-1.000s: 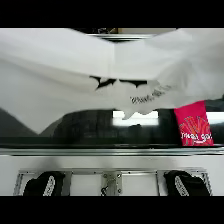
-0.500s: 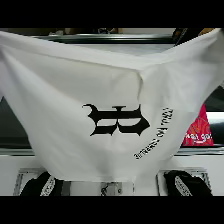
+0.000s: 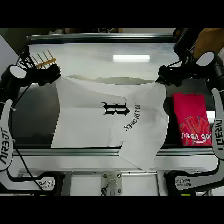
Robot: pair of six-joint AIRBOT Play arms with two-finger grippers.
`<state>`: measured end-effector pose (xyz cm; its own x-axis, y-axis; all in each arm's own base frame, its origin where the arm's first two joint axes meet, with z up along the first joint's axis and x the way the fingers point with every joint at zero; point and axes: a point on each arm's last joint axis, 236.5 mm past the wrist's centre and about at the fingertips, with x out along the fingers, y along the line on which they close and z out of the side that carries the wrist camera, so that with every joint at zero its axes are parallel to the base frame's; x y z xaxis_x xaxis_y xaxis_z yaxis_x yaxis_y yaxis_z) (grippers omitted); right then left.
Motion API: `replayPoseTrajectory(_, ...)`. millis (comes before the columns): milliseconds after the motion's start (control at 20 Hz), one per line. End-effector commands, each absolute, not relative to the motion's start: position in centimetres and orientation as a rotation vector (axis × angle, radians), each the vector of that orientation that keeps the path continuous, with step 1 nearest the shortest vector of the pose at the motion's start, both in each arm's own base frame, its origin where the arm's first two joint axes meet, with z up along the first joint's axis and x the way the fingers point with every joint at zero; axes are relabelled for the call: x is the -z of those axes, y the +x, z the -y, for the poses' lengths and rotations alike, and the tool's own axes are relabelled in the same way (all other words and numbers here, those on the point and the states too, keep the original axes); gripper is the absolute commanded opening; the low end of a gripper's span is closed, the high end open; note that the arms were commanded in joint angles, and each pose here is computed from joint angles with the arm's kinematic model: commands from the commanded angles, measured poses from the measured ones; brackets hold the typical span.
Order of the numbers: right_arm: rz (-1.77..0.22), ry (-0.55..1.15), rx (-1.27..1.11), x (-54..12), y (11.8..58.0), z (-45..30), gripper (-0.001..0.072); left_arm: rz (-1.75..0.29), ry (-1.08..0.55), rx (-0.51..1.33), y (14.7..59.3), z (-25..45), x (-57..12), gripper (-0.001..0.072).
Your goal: Fold the clothes and pants, and hang the long-sleeved shirts on hangers.
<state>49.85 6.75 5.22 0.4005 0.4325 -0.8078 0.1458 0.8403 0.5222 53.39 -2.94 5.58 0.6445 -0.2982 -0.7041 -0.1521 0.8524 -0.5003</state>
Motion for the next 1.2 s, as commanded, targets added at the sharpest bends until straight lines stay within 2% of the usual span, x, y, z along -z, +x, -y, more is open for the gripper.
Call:
replayPoseTrajectory(0,-1.14,0.602,-0.137,-0.6,52.9,-5.8,0.0011,-0.96,-0.57,0.097,55.9,3.5,-1.1,0.0011)
replayPoseTrajectory(150,-1.084,0.577,-0.119,-1.7,53.7,-5.0,0.0012,-0.972,-0.574,0.098,56.4,2.6,-1.5,0.0012)
replayPoseTrajectory(400,-1.11,0.352,-0.029,-3.2,50.6,-1.7,0.0011,-1.004,-0.587,0.064,53.1,0.9,-1.3,0.0011)
replayPoseTrajectory(600,-1.166,0.322,-0.003,-2.1,46.8,-1.2,0.0011,-1.059,-0.579,0.045,49.1,1.2,1.6,0.0012)
replayPoseTrajectory(950,-1.338,0.308,0.036,3.6,37.7,-1.2,0.0012,-1.178,-0.59,0.015,43.6,2.1,6.8,0.0012)
replayPoseTrajectory(1150,-1.395,0.319,0.04,6.4,35.4,-1.7,0.0013,-1.22,-0.601,0.001,42.1,2.3,8.6,0.0012)
